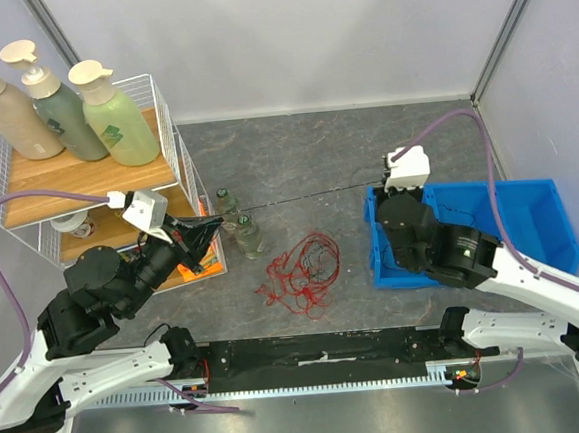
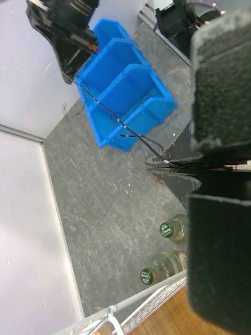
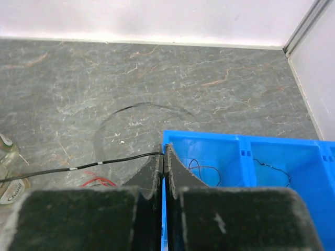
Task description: Untangle the cables
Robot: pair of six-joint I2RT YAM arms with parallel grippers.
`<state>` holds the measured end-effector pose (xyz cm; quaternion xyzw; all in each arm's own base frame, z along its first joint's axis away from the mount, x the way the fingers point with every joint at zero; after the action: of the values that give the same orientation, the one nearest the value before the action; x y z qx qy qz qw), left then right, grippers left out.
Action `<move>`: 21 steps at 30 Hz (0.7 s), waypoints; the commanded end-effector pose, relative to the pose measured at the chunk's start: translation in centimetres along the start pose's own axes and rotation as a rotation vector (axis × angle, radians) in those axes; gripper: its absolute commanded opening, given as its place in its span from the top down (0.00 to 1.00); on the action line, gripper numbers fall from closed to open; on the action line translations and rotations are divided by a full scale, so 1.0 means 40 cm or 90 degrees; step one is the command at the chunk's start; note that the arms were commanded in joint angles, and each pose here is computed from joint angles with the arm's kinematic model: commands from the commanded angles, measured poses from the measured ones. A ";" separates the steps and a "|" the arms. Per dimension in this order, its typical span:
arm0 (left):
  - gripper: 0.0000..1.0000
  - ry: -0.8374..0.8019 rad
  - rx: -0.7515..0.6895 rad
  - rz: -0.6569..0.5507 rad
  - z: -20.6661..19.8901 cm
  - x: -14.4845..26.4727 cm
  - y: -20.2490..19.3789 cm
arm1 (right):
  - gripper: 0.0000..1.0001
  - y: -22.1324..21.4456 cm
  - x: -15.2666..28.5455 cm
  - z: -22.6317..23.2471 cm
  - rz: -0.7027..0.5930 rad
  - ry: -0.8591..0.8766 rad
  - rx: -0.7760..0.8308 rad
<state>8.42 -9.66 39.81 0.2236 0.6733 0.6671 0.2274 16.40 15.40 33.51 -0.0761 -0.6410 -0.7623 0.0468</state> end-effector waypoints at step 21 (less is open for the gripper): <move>0.98 -0.230 0.092 0.003 -0.213 -0.269 0.000 | 1.00 -0.027 0.105 0.050 0.168 0.393 -0.116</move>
<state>10.84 -18.93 41.56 0.3070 0.6578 0.6079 0.3218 13.52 18.93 35.32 0.0937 -0.5097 -0.8035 0.2928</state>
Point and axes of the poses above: each gripper's point midway between its finger pads, its own x axis back along the fingers, its own z axis along the line the jaws close on, y = z × x, the point moved 9 cm from there along x, back along the fingers, and after that the axes turned 12 degrees about -x, right-handed, at the moved point
